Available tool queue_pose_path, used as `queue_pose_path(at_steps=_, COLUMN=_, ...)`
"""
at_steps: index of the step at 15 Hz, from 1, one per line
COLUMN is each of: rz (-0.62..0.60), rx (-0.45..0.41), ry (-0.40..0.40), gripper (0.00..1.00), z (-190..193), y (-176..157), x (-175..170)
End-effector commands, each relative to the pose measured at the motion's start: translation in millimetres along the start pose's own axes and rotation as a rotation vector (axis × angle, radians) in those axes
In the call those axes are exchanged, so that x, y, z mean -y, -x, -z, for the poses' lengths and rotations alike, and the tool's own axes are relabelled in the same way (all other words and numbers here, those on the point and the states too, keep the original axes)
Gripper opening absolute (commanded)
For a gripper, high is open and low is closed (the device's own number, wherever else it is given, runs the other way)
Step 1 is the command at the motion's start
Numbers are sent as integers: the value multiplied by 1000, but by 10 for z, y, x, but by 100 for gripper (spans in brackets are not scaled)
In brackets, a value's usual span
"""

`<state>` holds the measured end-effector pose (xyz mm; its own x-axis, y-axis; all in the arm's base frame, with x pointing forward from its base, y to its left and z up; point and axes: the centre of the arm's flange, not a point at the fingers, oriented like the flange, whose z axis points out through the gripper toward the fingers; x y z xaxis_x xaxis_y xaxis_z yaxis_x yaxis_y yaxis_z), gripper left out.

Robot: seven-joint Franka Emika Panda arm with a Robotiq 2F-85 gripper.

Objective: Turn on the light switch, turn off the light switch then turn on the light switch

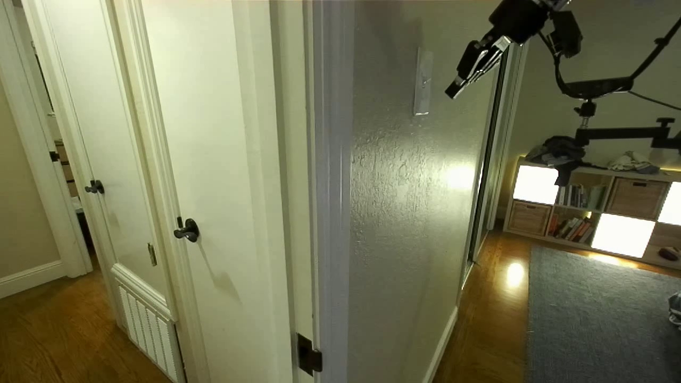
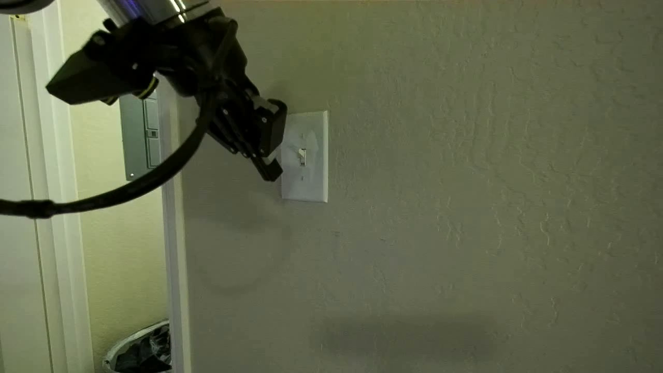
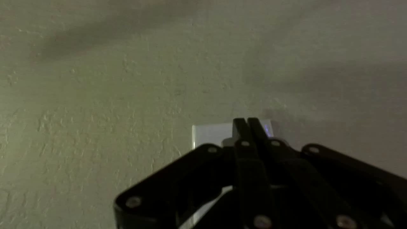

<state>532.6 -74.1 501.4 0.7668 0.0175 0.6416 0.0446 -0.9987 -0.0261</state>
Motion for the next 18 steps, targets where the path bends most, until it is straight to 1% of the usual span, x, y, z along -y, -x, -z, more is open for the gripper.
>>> queue_pose_path(at_steps=1, rz=-34, rx=54, ry=-13, gripper=6, z=70, y=133, x=-9)
queue_pose_path(at_steps=8, rz=-50, rx=12, ry=24, gripper=6, z=158, y=-39, x=-43)
queue_pose_path(at_steps=18, rz=-17, rx=-83, ry=44, gripper=6, z=279, y=-392, x=-21)
